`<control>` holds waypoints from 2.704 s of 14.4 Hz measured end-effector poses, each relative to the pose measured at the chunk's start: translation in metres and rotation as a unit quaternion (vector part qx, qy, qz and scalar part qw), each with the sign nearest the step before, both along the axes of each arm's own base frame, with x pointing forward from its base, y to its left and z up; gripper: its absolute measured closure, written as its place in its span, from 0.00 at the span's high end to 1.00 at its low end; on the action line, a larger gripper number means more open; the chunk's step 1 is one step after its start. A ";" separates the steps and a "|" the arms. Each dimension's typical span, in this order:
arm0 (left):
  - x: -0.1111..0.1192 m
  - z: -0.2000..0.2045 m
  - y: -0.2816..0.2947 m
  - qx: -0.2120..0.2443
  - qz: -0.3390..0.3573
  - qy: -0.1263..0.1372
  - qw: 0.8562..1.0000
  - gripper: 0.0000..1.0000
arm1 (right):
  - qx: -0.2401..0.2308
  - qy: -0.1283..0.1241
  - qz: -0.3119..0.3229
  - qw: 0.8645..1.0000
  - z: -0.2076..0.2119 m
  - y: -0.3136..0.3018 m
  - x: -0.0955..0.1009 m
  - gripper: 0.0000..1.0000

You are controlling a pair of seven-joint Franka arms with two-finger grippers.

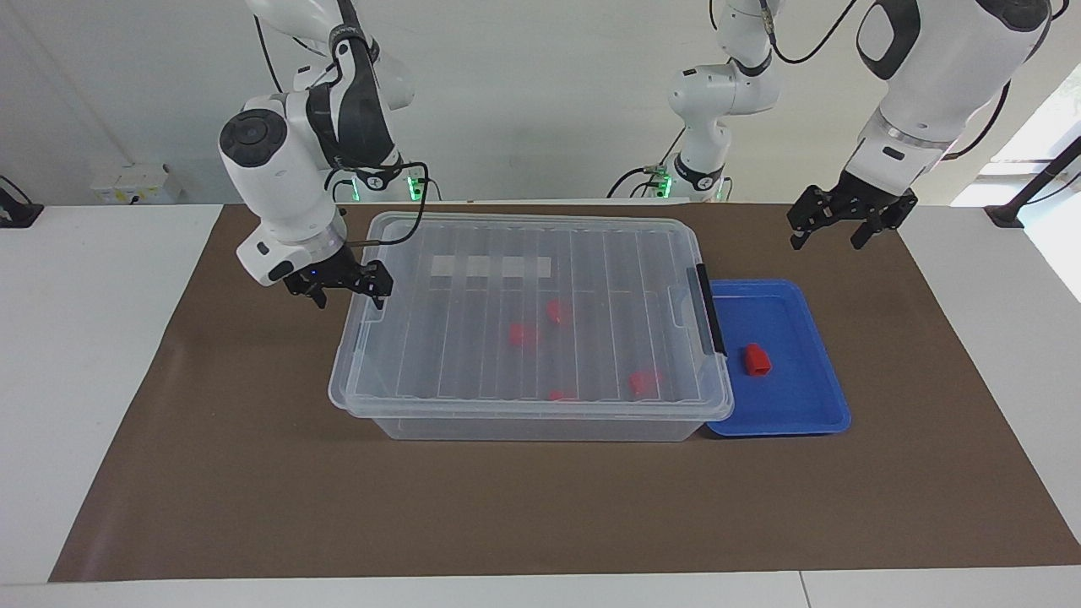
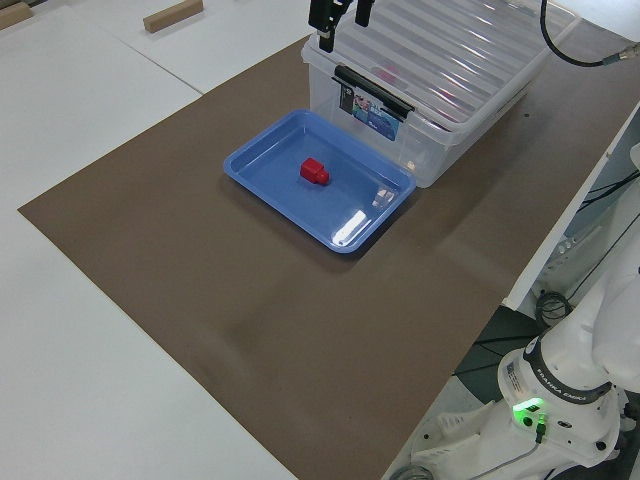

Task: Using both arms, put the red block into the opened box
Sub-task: 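Reach the right gripper to the edge of the clear lid, then open the lid with the right gripper while the left gripper grasps the block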

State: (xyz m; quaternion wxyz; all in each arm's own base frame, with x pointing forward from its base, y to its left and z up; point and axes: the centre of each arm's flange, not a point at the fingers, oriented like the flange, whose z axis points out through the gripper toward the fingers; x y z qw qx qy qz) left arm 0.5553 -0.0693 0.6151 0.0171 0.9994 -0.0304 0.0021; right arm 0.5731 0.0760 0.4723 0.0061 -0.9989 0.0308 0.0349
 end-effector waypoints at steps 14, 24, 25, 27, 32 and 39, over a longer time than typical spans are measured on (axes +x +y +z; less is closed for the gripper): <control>0.011 -0.065 -0.002 -0.003 0.001 -0.027 1.000 1.00 | 0.003 0.016 0.029 0.999 -0.015 -0.041 -0.014 1.00; 0.013 -0.225 0.004 -0.007 0.011 -0.044 0.999 1.00 | 0.006 0.009 0.038 0.999 -0.017 -0.068 -0.015 1.00; 0.015 -0.242 0.003 -0.008 0.011 -0.046 0.999 1.00 | 0.006 0.009 0.036 0.999 -0.017 -0.072 -0.015 1.00; 0.020 -0.265 0.002 -0.011 0.012 -0.048 0.999 1.00 | 0.006 0.009 0.036 0.999 -0.017 -0.075 -0.015 1.00; 0.026 -0.300 0.006 -0.013 0.010 -0.044 0.999 0.96 | 0.009 0.007 0.047 0.999 -0.016 -0.106 -0.016 1.00; 0.019 -0.306 0.007 -0.011 0.008 -0.033 0.999 0.34 | 0.012 0.006 0.057 0.998 -0.016 -0.130 -0.018 1.00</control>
